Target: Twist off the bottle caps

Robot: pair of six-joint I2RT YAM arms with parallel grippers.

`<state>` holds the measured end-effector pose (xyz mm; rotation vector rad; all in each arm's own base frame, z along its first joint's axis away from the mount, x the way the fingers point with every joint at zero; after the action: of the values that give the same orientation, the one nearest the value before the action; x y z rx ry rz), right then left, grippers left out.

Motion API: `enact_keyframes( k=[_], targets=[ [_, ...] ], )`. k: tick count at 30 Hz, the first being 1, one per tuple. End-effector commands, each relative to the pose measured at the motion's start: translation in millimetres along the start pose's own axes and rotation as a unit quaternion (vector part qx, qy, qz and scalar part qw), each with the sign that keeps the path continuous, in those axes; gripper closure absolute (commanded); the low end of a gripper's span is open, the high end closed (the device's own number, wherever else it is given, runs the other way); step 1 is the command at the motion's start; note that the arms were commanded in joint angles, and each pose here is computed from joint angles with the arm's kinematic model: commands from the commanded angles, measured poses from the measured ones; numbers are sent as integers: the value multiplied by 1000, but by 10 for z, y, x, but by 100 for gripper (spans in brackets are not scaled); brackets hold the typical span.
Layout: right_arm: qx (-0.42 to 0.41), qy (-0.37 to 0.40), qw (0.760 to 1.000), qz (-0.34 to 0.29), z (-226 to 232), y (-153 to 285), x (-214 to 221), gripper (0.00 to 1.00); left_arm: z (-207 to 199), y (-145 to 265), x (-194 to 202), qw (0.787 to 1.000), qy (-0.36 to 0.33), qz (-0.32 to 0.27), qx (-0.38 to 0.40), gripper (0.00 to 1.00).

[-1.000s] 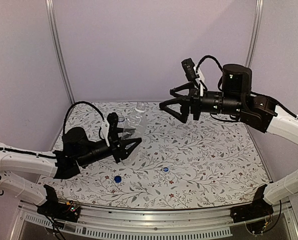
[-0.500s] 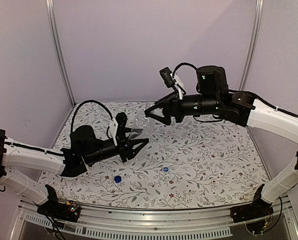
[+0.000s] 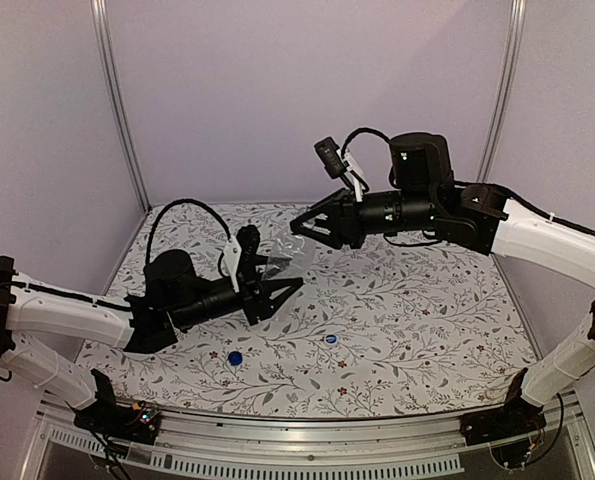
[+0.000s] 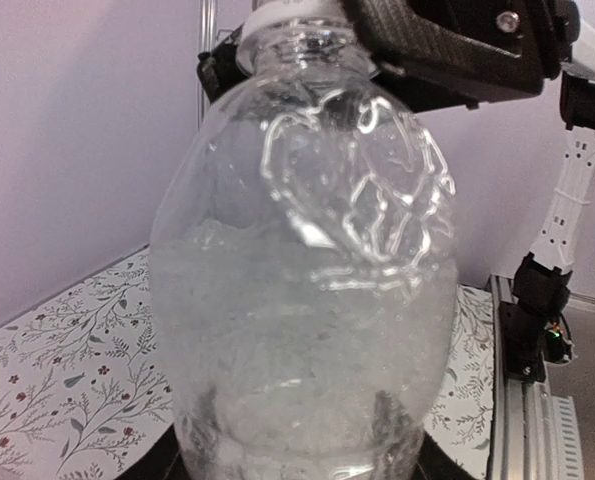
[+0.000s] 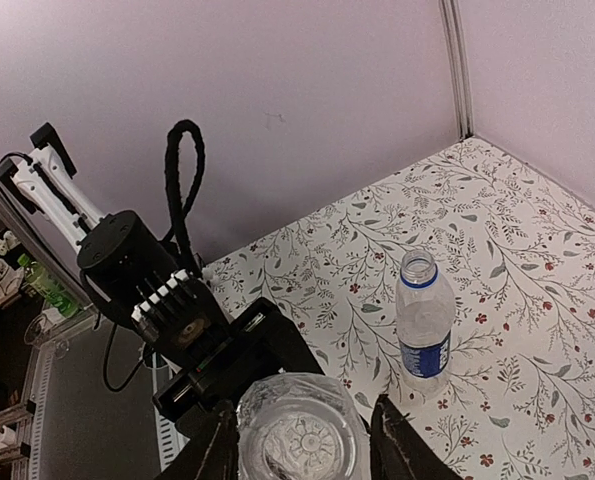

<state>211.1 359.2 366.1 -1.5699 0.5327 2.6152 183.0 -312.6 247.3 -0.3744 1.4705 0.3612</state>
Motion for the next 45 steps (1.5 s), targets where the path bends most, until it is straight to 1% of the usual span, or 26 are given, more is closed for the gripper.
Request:
enact_keyframes(
  k=[1,4,8,11,13,15,17,19,21,23,24,26,27,31,37,40,45],
  targets=[
    [-6,1,1000,2,9,-28,31,58,-47,-53,-107,1000,-9,-17,4,50],
    [-7,2,1000,3,9,-28,35,59,-48,-54,-112,1000,-9,-17,4,50],
    [-6,2,1000,3,7,-28,37,65,-46,-54,-109,1000,-10,-16,2,50],
    [-4,4,1000,2,11,-21,30,74,-41,-52,-100,1000,-10,-15,0,50],
    [1,5,1000,0,1,-12,26,82,-37,-49,-88,1000,-9,-13,-3,50],
    [11,7,1000,-3,-9,11,14,93,-33,-43,-84,1000,-7,-13,-5,49],
    [27,10,1000,-6,-39,28,8,97,-23,-37,-70,1000,-4,-11,-9,48],
    [49,14,999,-9,-80,55,6,99,-12,-32,-64,1000,1,-10,-15,43],
    [73,19,997,-12,-121,92,3,100,3,-25,-63,1000,3,-9,-21,35],
    [96,25,995,-16,-169,130,3,100,20,-20,-80,1000,2,-7,-27,21],
    [106,28,994,-18,-189,151,5,100,23,-16,-102,1000,1,-6,-30,11],
    [125,31,991,-19,-249,185,13,100,26,-6,-144,1000,-4,-3,-30,2],
    [135,31,990,-19,-285,200,14,100,52,7,-162,999,-6,-1,-41,1],
    [164,26,986,-16,-447,244,59,100,82,67,-250,999,-9,3,-52,0],
    [228,26,973,-8,-736,225,140,100,127,241,-401,997,-3,-7,-75,0],
    [265,28,964,2,-900,154,218,100,164,361,-471,995,-2,-19,-93,0],
    [294,29,955,25,-1115,-28,362,100,224,501,-536,992,-9,-30,-123,0]
  ],
)
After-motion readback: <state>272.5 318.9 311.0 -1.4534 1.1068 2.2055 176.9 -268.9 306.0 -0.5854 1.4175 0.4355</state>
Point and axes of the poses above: each gripper's point midway between its finger pads, its own y axis back along the fingers, its own z axis along the line the jaws close on, x = y × z, the point moved 6 cm from there along y, back along the fingers, and after that the axes turned 7 degrees about -y, right-handed, at the moved point
